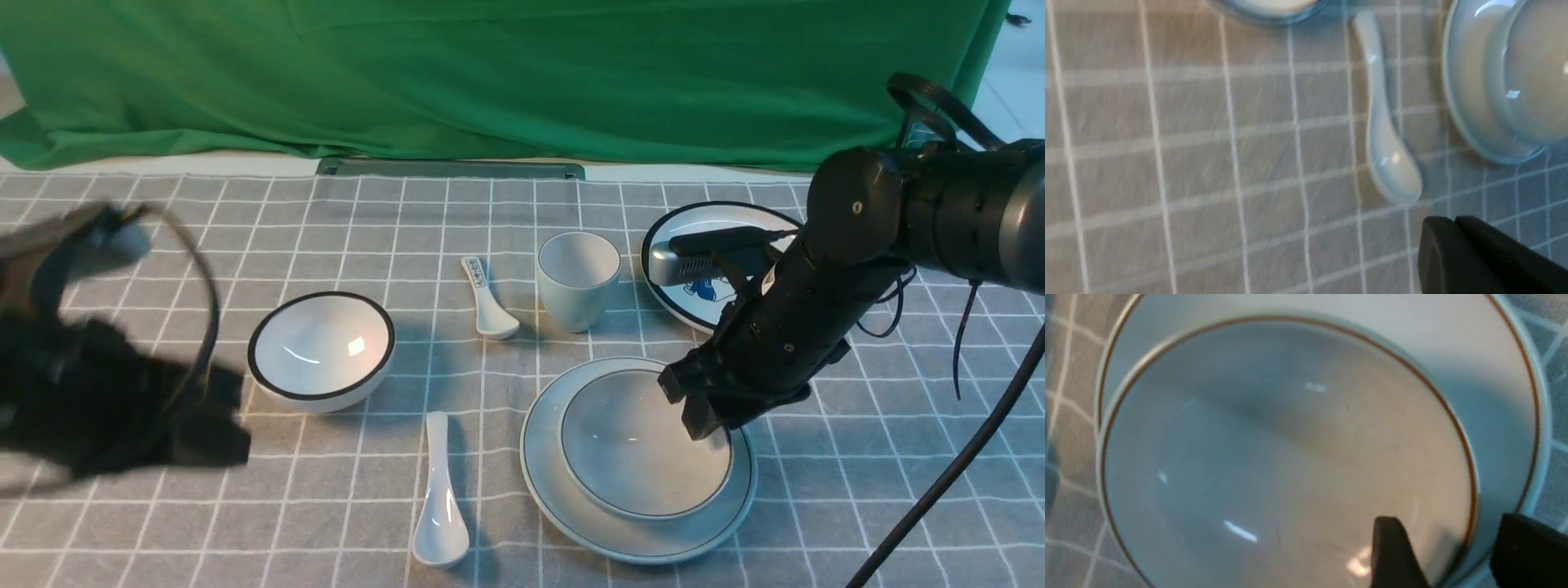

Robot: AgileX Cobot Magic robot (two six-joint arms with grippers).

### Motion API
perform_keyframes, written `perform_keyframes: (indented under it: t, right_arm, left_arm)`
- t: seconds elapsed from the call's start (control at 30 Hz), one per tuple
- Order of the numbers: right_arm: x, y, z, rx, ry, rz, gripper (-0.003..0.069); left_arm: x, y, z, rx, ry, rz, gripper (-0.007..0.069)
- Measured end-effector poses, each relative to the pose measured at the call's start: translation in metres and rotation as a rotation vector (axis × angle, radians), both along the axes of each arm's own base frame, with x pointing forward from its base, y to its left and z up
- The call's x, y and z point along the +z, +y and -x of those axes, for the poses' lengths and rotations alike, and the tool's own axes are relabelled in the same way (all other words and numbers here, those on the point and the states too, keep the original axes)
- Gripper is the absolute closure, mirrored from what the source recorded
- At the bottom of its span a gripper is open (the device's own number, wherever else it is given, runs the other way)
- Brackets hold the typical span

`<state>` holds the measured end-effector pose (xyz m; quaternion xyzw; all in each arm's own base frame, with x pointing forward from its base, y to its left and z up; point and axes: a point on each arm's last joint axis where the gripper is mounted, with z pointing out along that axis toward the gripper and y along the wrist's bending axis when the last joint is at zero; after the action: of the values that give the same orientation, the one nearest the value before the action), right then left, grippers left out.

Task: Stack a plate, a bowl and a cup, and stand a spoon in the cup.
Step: Use the right arm to put the blue rice bowl into the blue large plate in the middle, then use the left arm to grab a blue teacup

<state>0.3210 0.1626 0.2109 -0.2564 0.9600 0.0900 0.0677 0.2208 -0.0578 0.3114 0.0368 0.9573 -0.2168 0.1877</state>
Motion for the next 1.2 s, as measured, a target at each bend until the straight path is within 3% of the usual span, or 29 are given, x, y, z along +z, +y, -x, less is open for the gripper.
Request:
perform_keyframes:
  t: [0.1, 0.2, 0.23, 0.3, 0.4, 0.47, 0.6, 0.77, 0.87, 0.97, 1.0, 1.2]
  right_arm:
    - [0.023, -0.008, 0.007, 0.027, -0.033, 0.052, 0.0307]
    - [0.049, -0.017, 0.019, 0.042, -0.068, 0.077, 0.0412]
    - [0.075, -0.027, 0.036, 0.043, -0.109, 0.075, 0.0536]
    - [0.106, -0.039, 0.063, 0.038, -0.182, 0.049, 0.0608]
    - [0.124, -0.050, 0.086, 0.026, -0.235, 0.026, 0.0625]
    - [0.142, -0.070, 0.128, 0.011, -0.294, -0.002, 0.0636]
    - [0.149, -0.089, 0.169, -0.015, -0.314, -0.020, 0.0636]
    - [0.148, -0.105, 0.203, -0.038, -0.346, -0.035, 0.0637]
    - [0.144, -0.109, 0.208, -0.041, -0.351, -0.013, 0.0637]
    - [0.141, -0.111, 0.208, -0.041, -0.351, 0.004, 0.0637]
    - [0.139, -0.111, 0.208, -0.040, -0.345, 0.006, 0.0639]
    - [0.139, -0.111, 0.206, -0.037, -0.371, 0.006, 0.0640]
  left_arm:
    - [0.013, -0.022, -0.026, -0.066, -0.024, -0.013, 0.0624]
    - [0.020, -0.042, -0.044, -0.096, -0.025, -0.029, 0.0625]
    - [0.021, -0.063, -0.064, -0.108, -0.003, -0.053, 0.0625]
    - [0.018, -0.085, -0.083, -0.149, 0.022, -0.089, 0.0625]
    - [0.013, -0.103, -0.101, -0.169, 0.036, -0.110, 0.0620]
    - [0.007, -0.126, -0.131, -0.147, 0.053, -0.116, 0.0601]
    - [0.000, -0.146, -0.163, -0.153, 0.017, -0.118, 0.0537]
    - [-0.016, -0.161, -0.200, -0.149, -0.010, -0.140, 0.0361]
    - [-0.035, -0.169, -0.218, -0.140, -0.006, -0.143, 0.0189]
    - [-0.047, -0.172, -0.224, -0.139, 0.004, -0.146, 0.0117]
    - [-0.060, -0.174, -0.230, -0.138, 0.015, -0.150, 0.0061]
    - [-0.088, -0.177, -0.237, -0.138, 0.053, -0.169, 0.0060]
